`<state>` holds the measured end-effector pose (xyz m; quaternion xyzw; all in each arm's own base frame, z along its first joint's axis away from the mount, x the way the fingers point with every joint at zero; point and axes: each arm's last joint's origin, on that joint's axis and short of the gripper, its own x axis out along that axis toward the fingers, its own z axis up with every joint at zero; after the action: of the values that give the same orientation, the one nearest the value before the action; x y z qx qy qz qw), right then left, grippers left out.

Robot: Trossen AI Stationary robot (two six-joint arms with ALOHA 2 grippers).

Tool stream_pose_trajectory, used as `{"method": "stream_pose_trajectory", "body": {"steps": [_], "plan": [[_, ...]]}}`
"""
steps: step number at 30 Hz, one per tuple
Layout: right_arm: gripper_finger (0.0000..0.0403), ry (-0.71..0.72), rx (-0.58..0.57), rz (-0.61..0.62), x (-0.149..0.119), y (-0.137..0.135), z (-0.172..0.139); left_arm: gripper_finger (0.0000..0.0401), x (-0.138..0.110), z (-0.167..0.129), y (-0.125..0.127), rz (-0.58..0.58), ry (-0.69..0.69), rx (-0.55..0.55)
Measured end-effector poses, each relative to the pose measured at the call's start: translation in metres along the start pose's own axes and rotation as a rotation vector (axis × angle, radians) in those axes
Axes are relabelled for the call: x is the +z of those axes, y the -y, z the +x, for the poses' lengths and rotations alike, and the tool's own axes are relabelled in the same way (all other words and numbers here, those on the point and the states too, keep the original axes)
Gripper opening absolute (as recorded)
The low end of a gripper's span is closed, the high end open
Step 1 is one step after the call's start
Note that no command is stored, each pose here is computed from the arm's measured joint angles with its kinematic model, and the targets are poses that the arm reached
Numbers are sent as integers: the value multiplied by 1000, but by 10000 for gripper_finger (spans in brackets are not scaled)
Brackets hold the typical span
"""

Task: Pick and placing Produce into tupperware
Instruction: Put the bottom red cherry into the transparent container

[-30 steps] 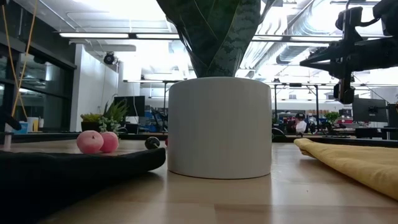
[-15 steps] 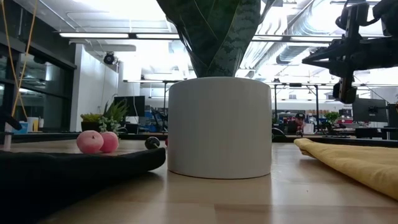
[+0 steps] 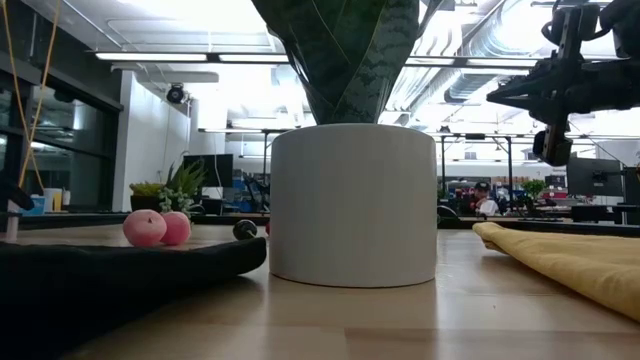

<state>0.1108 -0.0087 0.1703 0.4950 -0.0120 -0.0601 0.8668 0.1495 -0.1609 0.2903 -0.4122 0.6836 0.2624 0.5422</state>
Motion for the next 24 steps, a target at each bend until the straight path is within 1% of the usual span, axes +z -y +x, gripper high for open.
{"method": "stream_pose_trajectory", "body": {"steps": [4, 6, 8, 11, 13, 17, 22, 24], "plan": [[0, 3, 4, -23, 0, 0, 0, 6, 5, 19, -1, 128, -8, 8], [0, 9, 13, -22, 1, -1, 0, 18, 7, 28, -2, 178, -12, 9], [0, 15, 23, -23, 1, -2, 0, 35, 10, 38, -4, 204, -10, 19], [0, 17, 26, -21, 2, -3, 0, 63, 15, 50, -10, 202, -8, 57], [0, 16, 25, 4, 2, -2, 0, 79, 19, 58, -13, 194, -14, 65], [0, 16, 26, 21, 2, -3, 0, 95, 24, 73, -19, 179, -44, 90], [0, 16, 26, 37, 2, -3, 0, 95, 31, 83, -18, 165, -62, 50], [0, 16, 26, 41, 2, -3, 0, 97, 35, 84, -15, 190, -79, 9]]}}
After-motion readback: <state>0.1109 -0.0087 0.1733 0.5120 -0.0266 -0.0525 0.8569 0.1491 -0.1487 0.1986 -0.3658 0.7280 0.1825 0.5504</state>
